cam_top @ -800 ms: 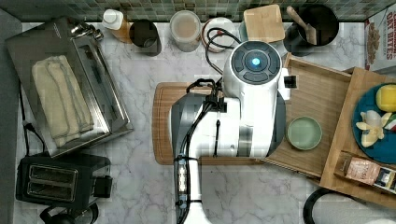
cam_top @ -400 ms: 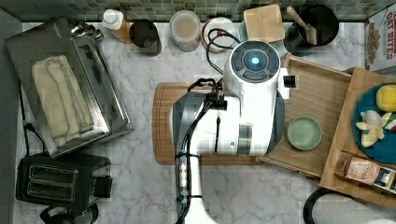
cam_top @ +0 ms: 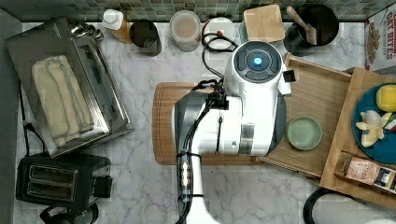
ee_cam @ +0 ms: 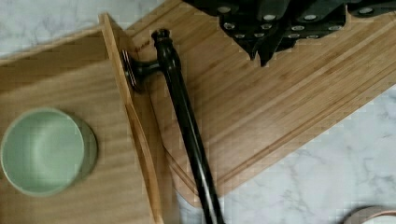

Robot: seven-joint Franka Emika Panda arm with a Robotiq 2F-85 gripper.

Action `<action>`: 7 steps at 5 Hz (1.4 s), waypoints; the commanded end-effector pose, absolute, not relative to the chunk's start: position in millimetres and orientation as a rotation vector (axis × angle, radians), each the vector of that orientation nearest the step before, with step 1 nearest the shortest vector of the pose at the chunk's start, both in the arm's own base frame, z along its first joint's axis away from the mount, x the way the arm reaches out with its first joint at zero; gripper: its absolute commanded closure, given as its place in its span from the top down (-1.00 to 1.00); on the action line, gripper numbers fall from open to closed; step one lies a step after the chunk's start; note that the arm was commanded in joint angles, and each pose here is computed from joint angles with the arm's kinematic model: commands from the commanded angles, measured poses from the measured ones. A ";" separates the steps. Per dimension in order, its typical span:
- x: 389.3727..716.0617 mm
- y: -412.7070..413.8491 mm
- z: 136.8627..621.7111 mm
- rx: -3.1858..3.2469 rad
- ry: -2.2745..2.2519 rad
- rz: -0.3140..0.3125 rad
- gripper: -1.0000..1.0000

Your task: Close the drawer.

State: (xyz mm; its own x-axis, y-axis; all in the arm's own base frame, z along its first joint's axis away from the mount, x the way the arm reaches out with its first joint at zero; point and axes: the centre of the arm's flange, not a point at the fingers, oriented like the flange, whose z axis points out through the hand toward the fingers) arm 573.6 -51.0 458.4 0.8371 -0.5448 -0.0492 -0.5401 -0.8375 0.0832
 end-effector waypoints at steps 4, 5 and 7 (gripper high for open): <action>630.3 -34.2 379.1 2.982 -0.638 -0.026 -1.00; 618.6 -35.3 369.0 2.945 -0.548 0.067 -1.00; 613.8 -42.1 357.5 2.905 -0.455 0.143 -1.00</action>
State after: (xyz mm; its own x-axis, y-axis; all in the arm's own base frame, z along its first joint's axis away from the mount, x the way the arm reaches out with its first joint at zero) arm 602.5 -48.9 291.5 0.9212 -0.3890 -0.0102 -0.3787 -0.9022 0.2064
